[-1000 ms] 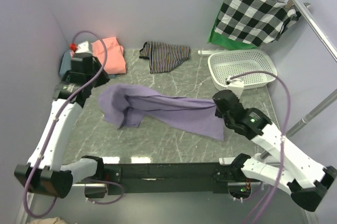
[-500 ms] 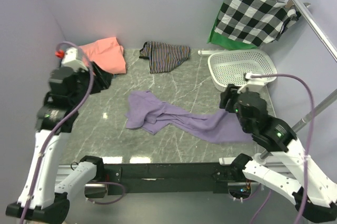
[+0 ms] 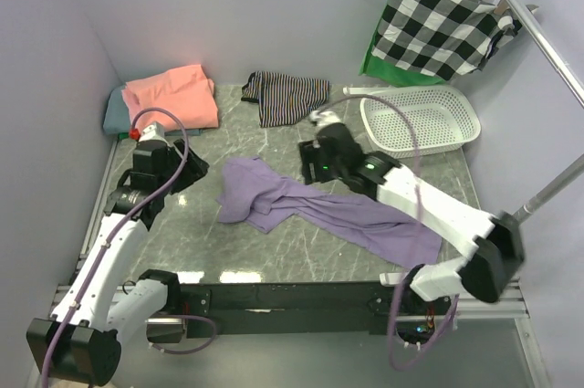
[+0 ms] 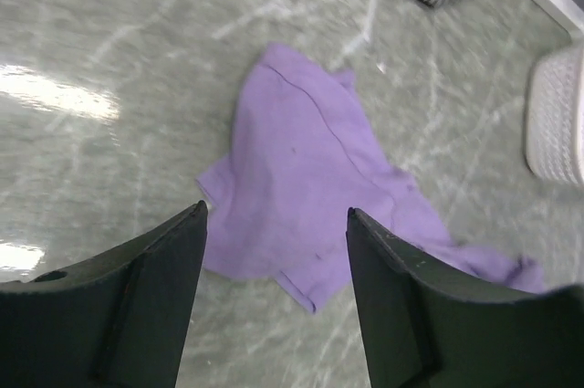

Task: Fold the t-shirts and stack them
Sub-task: Flatten the tshirt out

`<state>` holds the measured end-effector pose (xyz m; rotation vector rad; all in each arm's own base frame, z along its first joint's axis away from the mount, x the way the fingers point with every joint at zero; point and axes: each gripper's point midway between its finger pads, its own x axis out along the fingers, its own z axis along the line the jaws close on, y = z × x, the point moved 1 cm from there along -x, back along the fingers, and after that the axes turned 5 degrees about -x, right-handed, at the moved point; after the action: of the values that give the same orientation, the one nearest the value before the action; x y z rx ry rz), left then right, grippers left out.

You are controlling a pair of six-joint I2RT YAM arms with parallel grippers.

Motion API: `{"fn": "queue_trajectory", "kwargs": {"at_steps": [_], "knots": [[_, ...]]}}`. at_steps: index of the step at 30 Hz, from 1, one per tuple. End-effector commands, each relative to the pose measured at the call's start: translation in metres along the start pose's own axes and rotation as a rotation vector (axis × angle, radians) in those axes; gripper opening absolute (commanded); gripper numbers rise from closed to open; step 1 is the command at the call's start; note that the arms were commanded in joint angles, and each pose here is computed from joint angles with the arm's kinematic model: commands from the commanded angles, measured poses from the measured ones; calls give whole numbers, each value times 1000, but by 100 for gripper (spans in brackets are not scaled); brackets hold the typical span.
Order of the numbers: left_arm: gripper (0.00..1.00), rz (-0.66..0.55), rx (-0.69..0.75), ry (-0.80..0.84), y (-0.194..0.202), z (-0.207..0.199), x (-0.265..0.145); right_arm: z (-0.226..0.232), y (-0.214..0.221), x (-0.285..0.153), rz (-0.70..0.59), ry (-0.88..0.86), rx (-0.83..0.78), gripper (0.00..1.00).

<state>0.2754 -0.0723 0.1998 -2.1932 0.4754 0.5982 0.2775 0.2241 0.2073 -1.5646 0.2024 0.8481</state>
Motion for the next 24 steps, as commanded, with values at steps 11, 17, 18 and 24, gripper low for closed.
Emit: {"fn": "queue_trajectory", "kwargs": {"at_steps": [11,17,18,24], "knots": [[81,-175,-121,-215,-26,35,9,148,-42,120,104,-354,-187,67],[83,-198,-136,-258,-30,44,7,185,-24,150,167,-415,-235,68],[83,-209,-144,-260,-32,45,5,192,-12,156,194,-420,-255,68],[83,-241,-160,-263,-40,48,-2,213,2,179,229,-429,-269,68]]}}
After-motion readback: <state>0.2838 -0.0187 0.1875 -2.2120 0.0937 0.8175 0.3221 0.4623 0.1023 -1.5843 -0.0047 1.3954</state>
